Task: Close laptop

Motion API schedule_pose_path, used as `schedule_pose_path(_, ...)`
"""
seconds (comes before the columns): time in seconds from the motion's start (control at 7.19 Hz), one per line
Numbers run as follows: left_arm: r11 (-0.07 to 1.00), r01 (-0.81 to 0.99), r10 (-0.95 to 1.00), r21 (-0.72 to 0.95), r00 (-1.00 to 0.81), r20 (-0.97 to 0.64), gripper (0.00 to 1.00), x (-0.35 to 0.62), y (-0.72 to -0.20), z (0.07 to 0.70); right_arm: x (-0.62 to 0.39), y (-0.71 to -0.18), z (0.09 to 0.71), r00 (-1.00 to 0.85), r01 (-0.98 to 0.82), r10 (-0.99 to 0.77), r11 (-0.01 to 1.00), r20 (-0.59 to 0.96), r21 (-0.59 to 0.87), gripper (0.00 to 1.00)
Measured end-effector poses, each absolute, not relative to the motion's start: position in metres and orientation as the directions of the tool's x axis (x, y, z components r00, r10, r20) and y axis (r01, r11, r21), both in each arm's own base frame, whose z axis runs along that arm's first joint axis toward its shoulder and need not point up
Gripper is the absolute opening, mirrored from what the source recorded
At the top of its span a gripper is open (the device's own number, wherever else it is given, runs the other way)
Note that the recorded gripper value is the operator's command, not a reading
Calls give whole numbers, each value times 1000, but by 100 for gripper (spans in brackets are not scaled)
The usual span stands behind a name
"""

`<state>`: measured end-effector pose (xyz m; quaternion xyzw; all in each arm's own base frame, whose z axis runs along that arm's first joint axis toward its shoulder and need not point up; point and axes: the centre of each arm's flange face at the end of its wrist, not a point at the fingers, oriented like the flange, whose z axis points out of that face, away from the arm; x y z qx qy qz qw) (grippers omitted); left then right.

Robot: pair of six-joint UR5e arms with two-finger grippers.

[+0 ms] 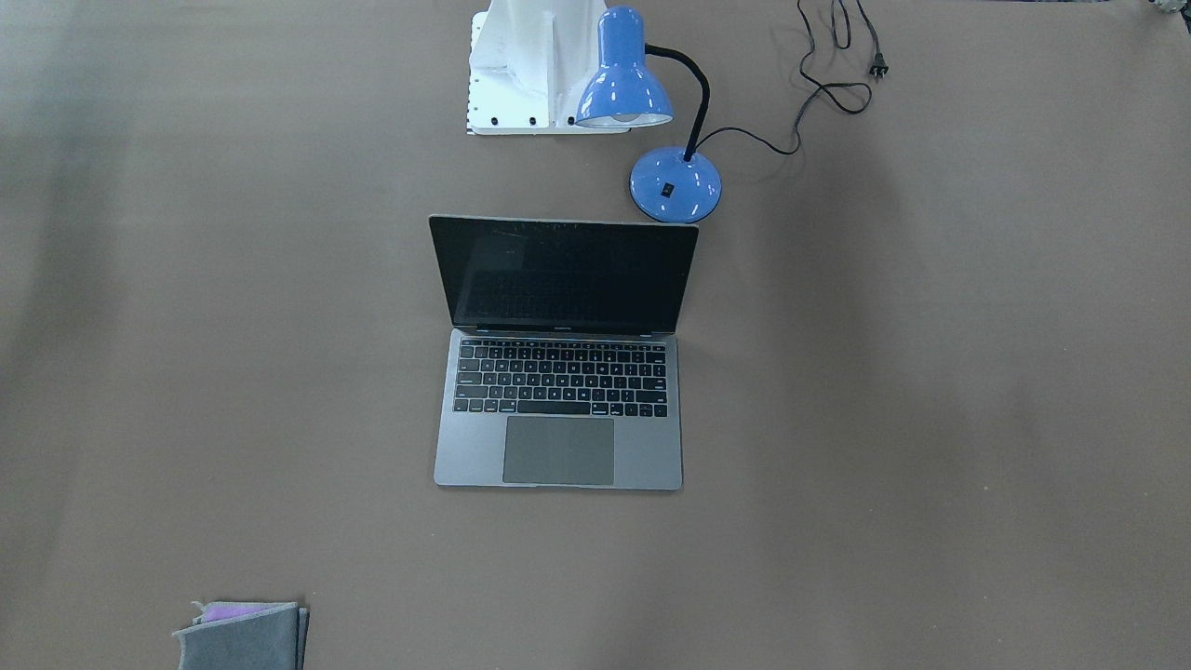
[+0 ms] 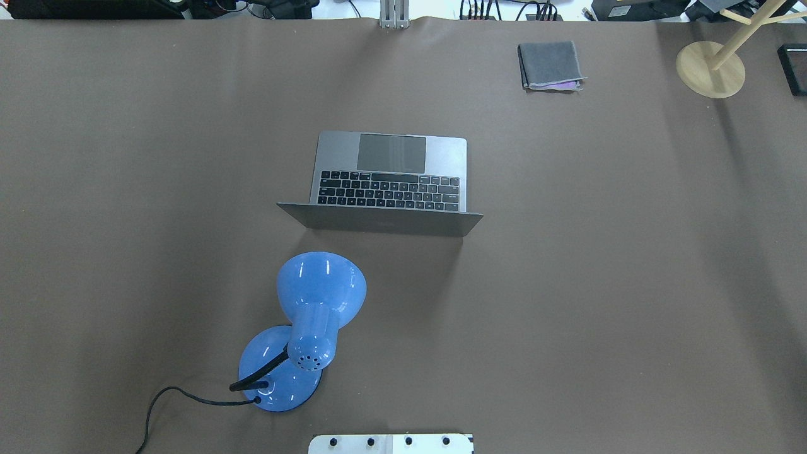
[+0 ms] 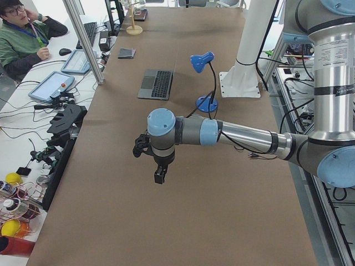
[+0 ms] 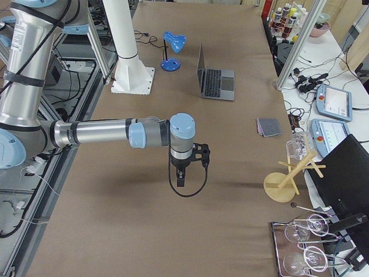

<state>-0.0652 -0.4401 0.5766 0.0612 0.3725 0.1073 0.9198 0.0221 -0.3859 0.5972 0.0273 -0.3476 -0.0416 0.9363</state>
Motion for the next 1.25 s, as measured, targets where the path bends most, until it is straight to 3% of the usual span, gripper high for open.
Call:
schedule_pose_path(0.7, 940, -148, 319, 308, 701, -637, 99, -65, -494, 520, 8, -433, 526, 673, 37, -290, 932, 680, 361, 99)
schedule_pose_path(1.25, 855, -109, 444, 508, 661, -605, 99, -61, -535, 498, 1, -446, 506, 655, 35, -337, 908, 677, 418, 100)
